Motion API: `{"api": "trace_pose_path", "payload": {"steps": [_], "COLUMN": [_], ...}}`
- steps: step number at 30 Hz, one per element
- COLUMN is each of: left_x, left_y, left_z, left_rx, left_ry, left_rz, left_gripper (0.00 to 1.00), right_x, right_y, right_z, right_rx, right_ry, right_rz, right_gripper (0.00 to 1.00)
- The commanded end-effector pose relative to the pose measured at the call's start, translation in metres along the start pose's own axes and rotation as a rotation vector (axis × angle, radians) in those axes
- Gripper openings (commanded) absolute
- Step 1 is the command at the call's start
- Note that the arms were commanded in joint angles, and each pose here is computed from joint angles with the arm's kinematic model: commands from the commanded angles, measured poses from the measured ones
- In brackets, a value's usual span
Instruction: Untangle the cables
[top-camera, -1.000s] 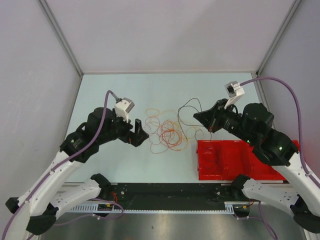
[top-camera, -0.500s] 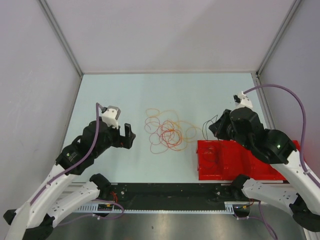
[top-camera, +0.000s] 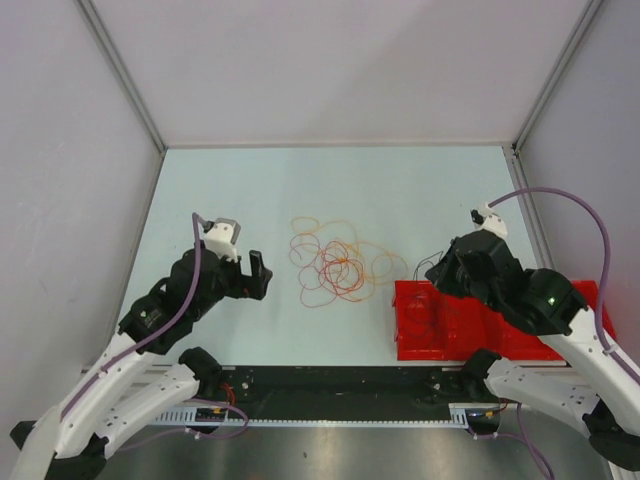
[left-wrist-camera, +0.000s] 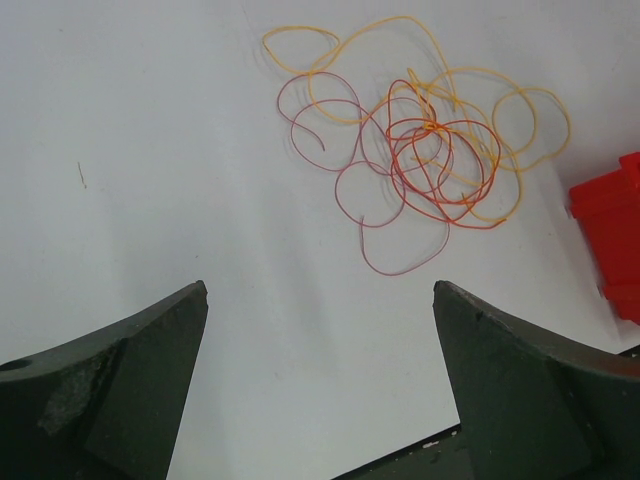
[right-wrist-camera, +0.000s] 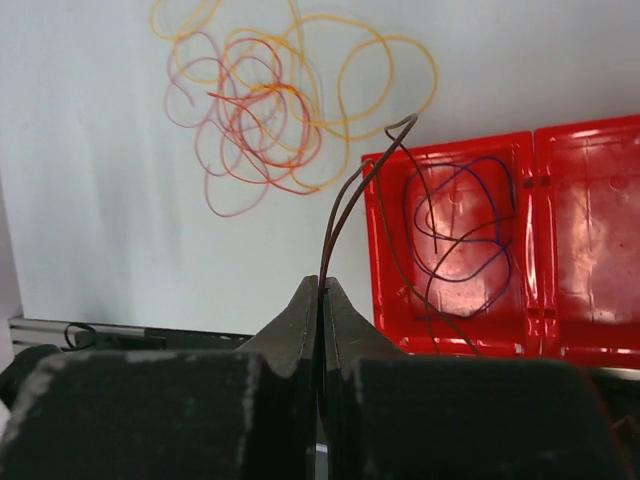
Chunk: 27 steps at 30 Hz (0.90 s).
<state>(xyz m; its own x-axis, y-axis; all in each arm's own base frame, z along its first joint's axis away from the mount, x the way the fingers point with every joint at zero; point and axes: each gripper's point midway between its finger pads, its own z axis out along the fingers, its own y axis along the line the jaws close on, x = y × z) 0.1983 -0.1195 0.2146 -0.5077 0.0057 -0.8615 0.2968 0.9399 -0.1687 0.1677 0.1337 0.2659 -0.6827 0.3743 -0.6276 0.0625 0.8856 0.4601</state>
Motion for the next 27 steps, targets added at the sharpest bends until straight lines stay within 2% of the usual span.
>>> {"api": "trace_pose_path", "payload": {"steps": [1, 11, 18, 27], "left_x": [-0.011, -0.011, -0.010, -0.010], "left_y": [0.000, 0.000, 0.001, 0.002], "left_z": [-0.001, -0.001, 0.000, 0.000], "left_rx": [0.001, -0.002, -0.008, -0.010], "left_ry": [-0.054, -0.060, -0.057, -0.054], "left_rz": [-0.035, -0.038, -0.035, -0.032], "left_gripper": [1.00, 1.00, 1.00, 1.00], "right_x": [0.013, 0.034, 0.048, 0.067], "right_y": [-0.016, -0.035, -0.039, -0.049], "right_z": [0.010, 0.045, 0.069, 0.102], "right_rx": [0.050, 0.179, 0.200, 0.079], "right_ry": [0.009, 0.053, 0.098, 0.185], "right_rz": [0.039, -0.001, -0.016, 0.044], "right_gripper": [0.00, 0.00, 0.00, 0.00]}}
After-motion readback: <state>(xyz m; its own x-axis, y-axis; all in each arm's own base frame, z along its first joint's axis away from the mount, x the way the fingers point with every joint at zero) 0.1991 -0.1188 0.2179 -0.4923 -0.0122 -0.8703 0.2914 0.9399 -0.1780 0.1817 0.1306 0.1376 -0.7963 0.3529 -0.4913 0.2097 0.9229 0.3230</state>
